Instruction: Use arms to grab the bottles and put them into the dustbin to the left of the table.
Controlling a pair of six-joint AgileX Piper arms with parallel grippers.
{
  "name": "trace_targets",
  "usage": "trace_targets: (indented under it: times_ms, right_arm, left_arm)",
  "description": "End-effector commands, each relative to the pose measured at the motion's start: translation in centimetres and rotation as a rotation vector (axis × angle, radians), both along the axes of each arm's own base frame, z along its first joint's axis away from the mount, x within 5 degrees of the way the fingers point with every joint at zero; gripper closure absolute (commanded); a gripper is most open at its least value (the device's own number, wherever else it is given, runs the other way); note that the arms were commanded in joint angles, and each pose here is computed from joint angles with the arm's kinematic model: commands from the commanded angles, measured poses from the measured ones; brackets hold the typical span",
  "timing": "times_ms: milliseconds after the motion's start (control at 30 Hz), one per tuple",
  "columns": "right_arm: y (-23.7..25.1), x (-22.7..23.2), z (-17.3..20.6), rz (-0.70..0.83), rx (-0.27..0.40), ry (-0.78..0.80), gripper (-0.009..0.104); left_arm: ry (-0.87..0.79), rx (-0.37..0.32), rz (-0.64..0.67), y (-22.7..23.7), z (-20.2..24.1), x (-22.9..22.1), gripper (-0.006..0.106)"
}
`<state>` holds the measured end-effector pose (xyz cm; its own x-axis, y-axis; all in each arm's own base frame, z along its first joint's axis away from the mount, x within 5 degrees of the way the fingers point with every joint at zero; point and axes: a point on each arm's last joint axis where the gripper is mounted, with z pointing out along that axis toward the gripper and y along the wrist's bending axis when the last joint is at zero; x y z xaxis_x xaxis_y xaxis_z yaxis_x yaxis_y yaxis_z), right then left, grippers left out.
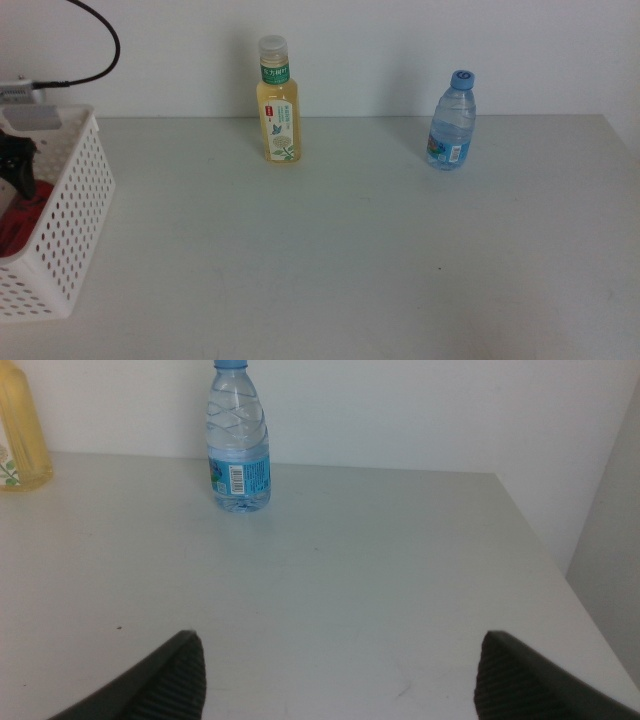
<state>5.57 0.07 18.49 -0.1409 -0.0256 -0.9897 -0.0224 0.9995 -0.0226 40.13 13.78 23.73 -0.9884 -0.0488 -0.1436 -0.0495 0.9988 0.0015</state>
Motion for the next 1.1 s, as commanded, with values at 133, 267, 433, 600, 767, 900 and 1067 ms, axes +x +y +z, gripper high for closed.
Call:
trace_targets:
  times_ms: [133, 267, 433, 600, 767, 900, 1067]
  right_arm:
    - [0.0, -0.1, 1.1, 0.005, -0.012, -0.102, 0.001]
    - [0.0, -0.1, 1.1, 0.005, -0.012, -0.102, 0.001]
    - [0.0, -0.1, 1.1, 0.005, -0.012, -0.102, 0.001]
    - [0.0, -0.1, 1.1, 0.005, -0.012, -0.102, 0.001]
    - [0.0, -0.1, 1.1, 0.005, -0.012, -0.102, 0.001]
    - [0.0, -0.1, 1.1, 0.005, -0.012, -0.102, 0.001]
    - [0.0, -0.1, 1.1, 0.005, -0.012, -0.102, 0.001]
  left_arm:
    - [-0.12, -0.028, -0.015, -2.7, 7.3, -1.8, 0.007]
    - [-0.22, -0.033, -0.018, -5.8, 10.6, -2.6, 0.007]
    - [-0.364, -0.032, -0.092, -9.6, 15.0, -4.5, 0.007]
    - [-0.466, -0.02, -0.214, -13.9, 18.3, -6.8, 0.007]
    - [-0.514, -0.034, -0.289, -17.5, 19.9, -8.6, 0.007]
    - [-0.643, -0.051, -0.291, -19.9, 20.0, -10.7, 0.007]
    - [-0.89, -0.066, -0.364, -21.4, 18.6, -14.8, 0.007]
